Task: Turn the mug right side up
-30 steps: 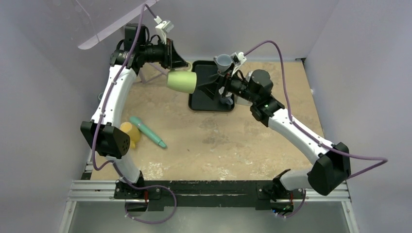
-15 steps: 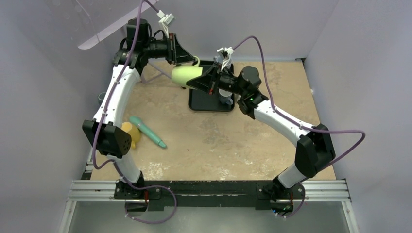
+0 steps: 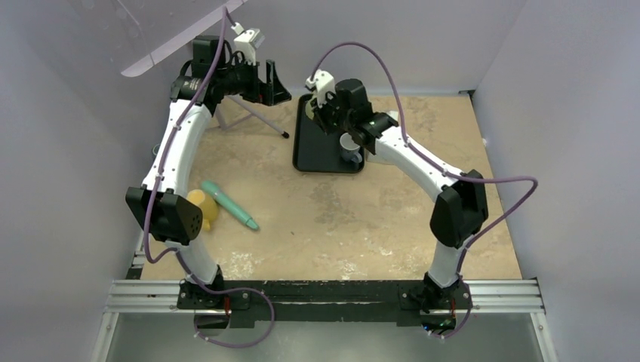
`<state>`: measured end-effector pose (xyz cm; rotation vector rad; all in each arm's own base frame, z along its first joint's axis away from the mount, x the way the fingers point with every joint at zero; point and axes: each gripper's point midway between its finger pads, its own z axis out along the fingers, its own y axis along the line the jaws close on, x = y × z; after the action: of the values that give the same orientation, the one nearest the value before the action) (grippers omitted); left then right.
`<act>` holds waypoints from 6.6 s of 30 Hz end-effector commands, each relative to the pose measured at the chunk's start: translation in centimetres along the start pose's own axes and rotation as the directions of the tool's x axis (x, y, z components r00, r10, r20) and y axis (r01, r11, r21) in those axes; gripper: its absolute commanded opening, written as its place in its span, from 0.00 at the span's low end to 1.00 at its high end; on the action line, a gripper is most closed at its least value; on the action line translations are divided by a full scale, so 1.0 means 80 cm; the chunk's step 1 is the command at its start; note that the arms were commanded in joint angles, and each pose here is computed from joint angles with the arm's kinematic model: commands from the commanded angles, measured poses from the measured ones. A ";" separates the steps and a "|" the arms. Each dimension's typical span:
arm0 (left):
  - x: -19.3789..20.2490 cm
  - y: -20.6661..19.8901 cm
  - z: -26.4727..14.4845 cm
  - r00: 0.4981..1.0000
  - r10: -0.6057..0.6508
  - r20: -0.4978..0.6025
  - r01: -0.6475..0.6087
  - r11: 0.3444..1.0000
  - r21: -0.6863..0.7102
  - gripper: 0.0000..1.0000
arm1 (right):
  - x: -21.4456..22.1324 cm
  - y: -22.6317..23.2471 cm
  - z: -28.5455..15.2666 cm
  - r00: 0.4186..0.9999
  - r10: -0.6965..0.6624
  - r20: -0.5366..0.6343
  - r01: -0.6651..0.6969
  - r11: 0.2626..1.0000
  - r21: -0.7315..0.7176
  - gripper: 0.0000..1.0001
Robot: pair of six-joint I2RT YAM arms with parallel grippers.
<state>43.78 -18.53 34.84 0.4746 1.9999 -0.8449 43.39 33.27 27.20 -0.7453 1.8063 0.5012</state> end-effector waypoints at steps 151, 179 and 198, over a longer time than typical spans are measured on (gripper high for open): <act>-0.030 0.122 0.177 0.742 0.660 -0.120 -0.667 0.708 -0.232 0.62 | 0.016 -0.060 -0.140 0.979 -0.203 -0.032 0.205 0.974 0.101 0.55; 0.380 0.138 -0.301 0.735 -0.404 -0.545 -0.135 0.700 -0.701 0.71 | -0.010 0.006 -0.173 0.983 -0.047 0.175 0.056 0.997 -0.045 0.83; 0.404 0.217 -0.250 0.699 -0.430 -0.571 -0.081 0.746 -0.661 0.49 | -0.015 -0.006 -0.177 0.988 -0.030 0.154 0.028 1.000 0.013 0.85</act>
<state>21.96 7.80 8.28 0.1472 3.0347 0.0404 34.17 24.31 30.18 -0.7526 1.7060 0.5331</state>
